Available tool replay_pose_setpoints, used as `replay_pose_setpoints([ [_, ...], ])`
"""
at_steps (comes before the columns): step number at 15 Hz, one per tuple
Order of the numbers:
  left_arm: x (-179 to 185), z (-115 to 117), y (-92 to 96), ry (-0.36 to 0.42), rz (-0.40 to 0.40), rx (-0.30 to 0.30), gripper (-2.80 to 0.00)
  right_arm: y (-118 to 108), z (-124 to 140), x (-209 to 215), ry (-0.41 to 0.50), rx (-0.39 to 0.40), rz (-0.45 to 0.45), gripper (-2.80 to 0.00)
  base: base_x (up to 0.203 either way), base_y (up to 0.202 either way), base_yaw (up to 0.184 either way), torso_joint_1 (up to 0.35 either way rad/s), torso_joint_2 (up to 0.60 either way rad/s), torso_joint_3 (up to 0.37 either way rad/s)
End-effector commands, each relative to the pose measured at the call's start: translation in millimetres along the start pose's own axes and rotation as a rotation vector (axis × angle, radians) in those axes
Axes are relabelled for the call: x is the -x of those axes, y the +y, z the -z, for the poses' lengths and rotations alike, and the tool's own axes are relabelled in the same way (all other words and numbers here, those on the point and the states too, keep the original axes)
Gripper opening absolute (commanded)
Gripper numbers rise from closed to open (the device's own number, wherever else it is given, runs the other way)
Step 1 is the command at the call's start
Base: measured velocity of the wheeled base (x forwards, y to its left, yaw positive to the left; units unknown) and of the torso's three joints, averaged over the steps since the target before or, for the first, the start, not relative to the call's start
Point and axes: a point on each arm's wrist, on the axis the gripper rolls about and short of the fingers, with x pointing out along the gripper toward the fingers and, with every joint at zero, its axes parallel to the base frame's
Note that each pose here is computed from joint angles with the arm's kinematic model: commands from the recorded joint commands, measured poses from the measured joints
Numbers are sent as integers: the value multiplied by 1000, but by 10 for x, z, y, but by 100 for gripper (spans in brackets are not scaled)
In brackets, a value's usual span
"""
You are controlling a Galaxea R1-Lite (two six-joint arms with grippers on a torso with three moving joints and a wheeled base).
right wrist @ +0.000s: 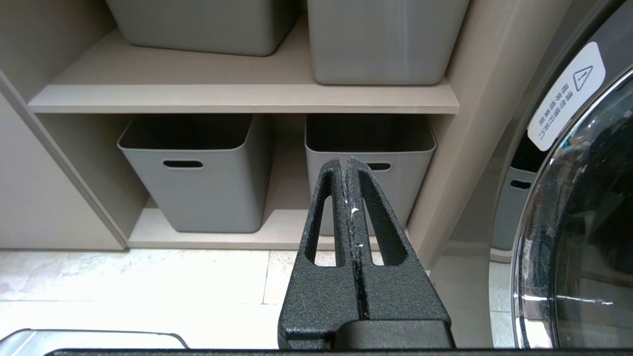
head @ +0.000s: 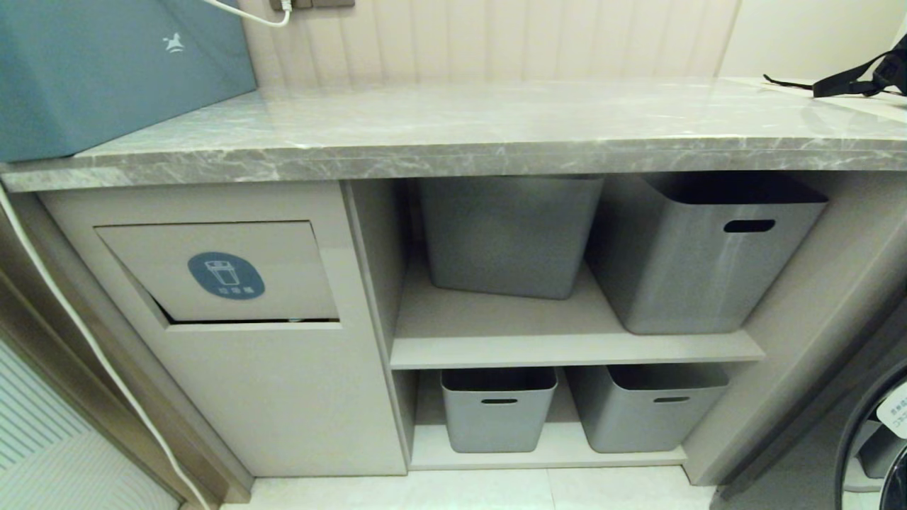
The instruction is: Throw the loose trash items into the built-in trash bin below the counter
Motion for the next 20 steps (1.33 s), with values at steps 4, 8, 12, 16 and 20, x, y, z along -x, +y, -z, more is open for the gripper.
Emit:
replay_pose_setpoints([
  [4, 7, 6, -1, -3, 99, -22, -280, 0, 0, 1, -2, 0, 0, -280, 0, 0, 0, 0, 0, 0],
  [8, 220, 142, 5, -258, 60, -38, -280, 0, 0, 1, -2, 0, 0, -280, 0, 0, 0, 0, 0, 0],
  [12, 215, 172, 8, -254, 40, -31, -280, 0, 0, 1, -2, 0, 0, -280, 0, 0, 0, 0, 0, 0],
  [16, 215, 172, 8, -254, 40, -31, -280, 0, 0, 1, -2, -1, 0, -280, 0, 0, 0, 0, 0, 0],
  [20, 214, 174, 7, -254, 40, -31, -280, 0, 0, 1, -2, -3, 0, -280, 0, 0, 0, 0, 0, 0],
])
